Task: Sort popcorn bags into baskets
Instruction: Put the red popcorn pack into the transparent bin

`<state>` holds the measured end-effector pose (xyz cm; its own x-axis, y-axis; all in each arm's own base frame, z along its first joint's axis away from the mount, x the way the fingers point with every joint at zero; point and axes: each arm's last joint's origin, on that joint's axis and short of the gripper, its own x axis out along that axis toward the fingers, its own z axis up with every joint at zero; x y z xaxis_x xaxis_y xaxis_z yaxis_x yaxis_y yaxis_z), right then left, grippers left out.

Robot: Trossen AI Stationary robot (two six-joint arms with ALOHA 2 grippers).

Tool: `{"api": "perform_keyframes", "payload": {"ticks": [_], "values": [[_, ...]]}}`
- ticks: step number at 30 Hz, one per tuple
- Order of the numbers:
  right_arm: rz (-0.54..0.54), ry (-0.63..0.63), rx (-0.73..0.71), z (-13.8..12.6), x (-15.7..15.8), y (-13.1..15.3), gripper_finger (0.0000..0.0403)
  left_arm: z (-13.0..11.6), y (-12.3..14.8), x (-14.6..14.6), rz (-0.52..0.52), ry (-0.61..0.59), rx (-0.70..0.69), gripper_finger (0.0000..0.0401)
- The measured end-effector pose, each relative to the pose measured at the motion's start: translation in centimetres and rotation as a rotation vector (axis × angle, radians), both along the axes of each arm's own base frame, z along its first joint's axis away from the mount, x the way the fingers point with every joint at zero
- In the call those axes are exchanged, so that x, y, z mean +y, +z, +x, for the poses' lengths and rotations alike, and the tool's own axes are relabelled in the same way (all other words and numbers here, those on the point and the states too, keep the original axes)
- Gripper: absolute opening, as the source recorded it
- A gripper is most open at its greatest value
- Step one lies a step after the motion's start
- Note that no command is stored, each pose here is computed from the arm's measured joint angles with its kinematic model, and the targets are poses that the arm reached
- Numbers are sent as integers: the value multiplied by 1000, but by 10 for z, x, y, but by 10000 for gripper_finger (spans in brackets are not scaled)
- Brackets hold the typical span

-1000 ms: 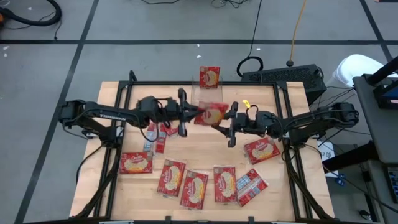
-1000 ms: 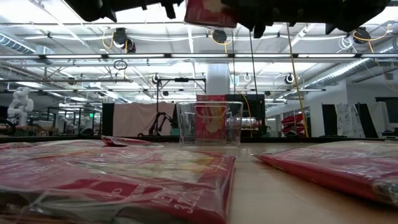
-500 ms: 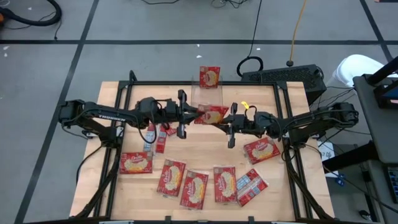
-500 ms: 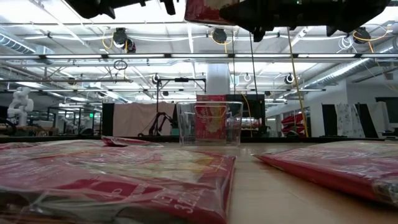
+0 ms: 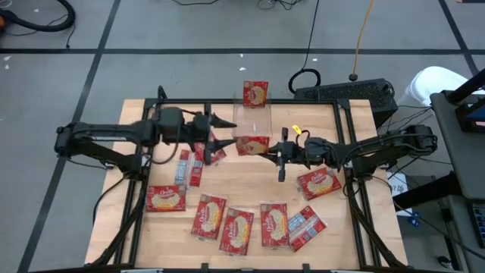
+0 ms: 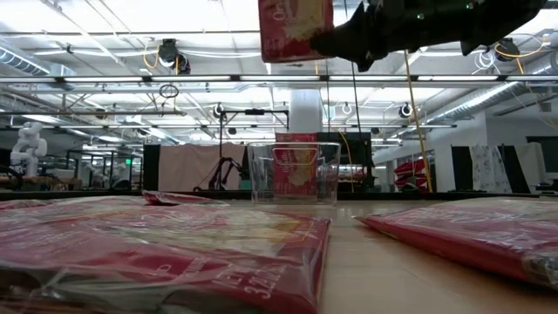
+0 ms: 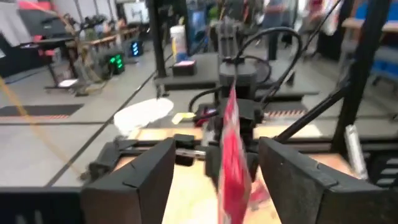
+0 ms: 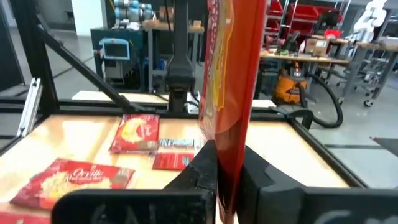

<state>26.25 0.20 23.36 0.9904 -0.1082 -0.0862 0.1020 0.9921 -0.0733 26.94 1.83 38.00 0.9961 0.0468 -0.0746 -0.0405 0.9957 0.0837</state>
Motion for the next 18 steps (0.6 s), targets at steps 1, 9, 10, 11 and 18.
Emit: {"api": "perform_keyframes", "payload": {"ticks": [1,9,10,11,18], "values": [[1,-3,14,0,-1,-1,11,-1,6,0,10,10,25,238],[22,-12,52,-1,-3,-5,10,24,25,4,44,8,269,241],[22,-12,55,-1,-3,-6,10,29,21,4,48,7,316,241],[22,-13,58,-1,-3,-6,10,34,18,5,52,8,353,241],[23,-16,59,-1,-3,-6,11,65,10,9,83,1,438,240]]}}
